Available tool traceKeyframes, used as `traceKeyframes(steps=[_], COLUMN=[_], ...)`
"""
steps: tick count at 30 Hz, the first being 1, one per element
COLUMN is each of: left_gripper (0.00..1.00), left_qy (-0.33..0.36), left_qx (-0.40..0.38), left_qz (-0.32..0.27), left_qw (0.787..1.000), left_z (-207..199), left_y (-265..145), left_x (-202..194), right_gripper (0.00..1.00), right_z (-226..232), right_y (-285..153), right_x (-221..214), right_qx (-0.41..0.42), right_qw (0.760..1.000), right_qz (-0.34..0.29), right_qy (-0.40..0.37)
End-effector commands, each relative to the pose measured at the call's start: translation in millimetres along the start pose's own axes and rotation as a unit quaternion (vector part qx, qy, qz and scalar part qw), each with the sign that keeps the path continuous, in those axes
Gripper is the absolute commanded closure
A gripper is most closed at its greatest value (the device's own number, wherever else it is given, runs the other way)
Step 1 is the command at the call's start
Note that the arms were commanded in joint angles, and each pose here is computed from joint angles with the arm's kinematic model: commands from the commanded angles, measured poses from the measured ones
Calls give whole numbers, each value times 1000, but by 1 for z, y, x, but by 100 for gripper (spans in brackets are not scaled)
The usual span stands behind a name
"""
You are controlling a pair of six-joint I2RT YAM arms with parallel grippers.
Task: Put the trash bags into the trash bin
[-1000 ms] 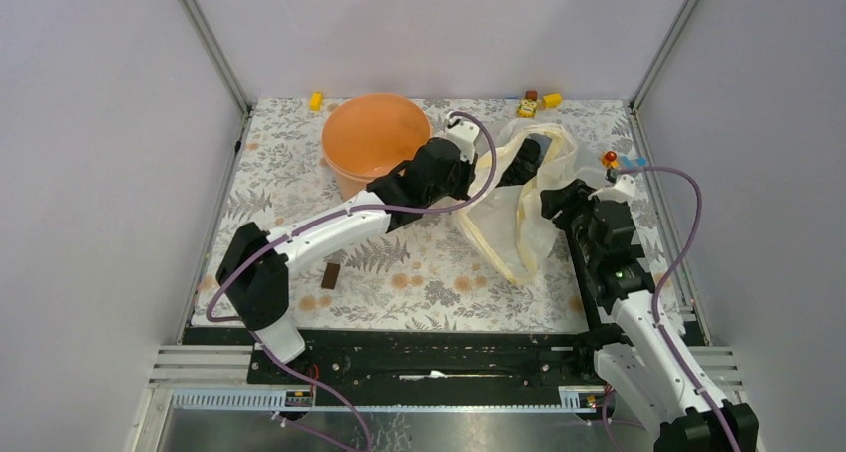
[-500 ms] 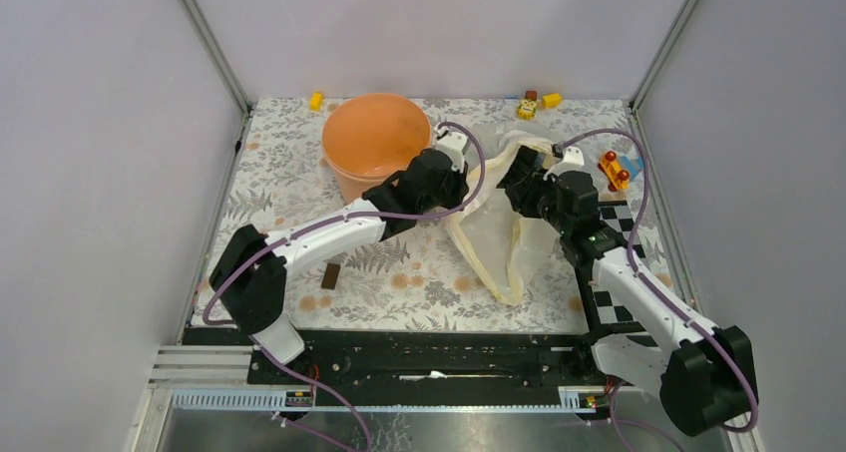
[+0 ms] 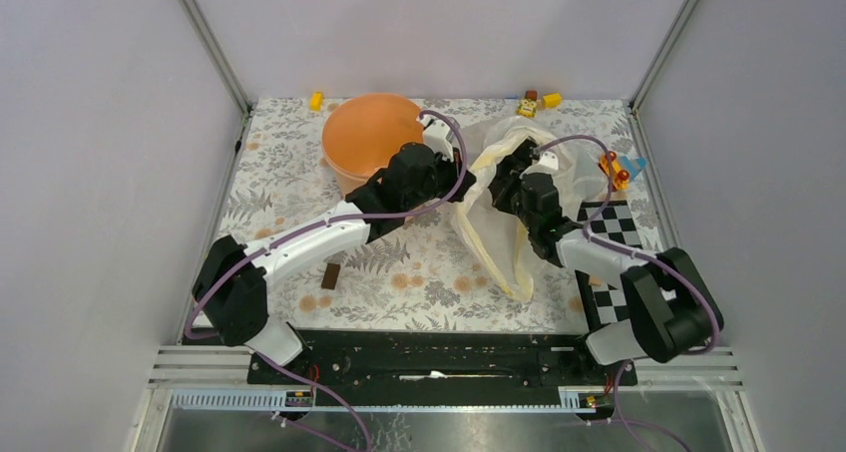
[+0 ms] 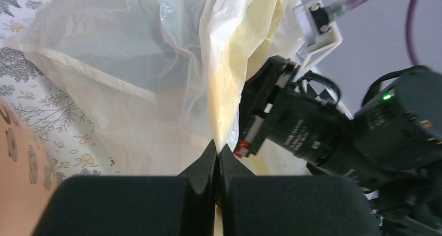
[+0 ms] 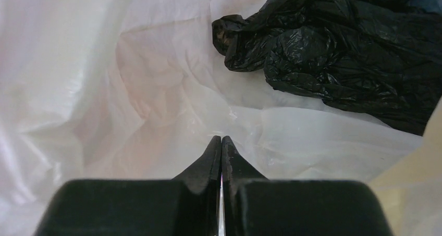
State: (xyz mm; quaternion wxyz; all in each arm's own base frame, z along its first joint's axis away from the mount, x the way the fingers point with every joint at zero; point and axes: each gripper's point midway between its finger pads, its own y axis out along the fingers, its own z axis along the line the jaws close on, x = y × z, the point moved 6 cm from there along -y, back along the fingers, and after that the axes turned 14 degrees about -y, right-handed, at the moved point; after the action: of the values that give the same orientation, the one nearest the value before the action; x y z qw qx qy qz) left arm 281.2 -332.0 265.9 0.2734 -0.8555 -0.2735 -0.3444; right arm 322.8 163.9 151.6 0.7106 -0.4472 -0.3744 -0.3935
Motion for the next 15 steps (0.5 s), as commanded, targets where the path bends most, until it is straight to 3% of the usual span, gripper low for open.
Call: traceKeyframes(steps=[1, 10, 15], left_gripper=[100, 100, 100], left_qy=[-32, -43, -28], left_qx=[-43, -41, -11], left_qz=[-32, -21, -10], left_qw=[998, 998, 1000], left_z=[-13, -3, 14], left_y=[-2, 7, 9], left_x=[18, 19, 6], right_gripper=[100, 99, 76], right_z=[10, 8, 2], right_y=[19, 50, 72], right_x=[15, 2, 13], right_qx=[-20, -79, -148], right_qw=[997, 994, 988], right_qz=[-73, -78, -51], right_qy=[12, 14, 12])
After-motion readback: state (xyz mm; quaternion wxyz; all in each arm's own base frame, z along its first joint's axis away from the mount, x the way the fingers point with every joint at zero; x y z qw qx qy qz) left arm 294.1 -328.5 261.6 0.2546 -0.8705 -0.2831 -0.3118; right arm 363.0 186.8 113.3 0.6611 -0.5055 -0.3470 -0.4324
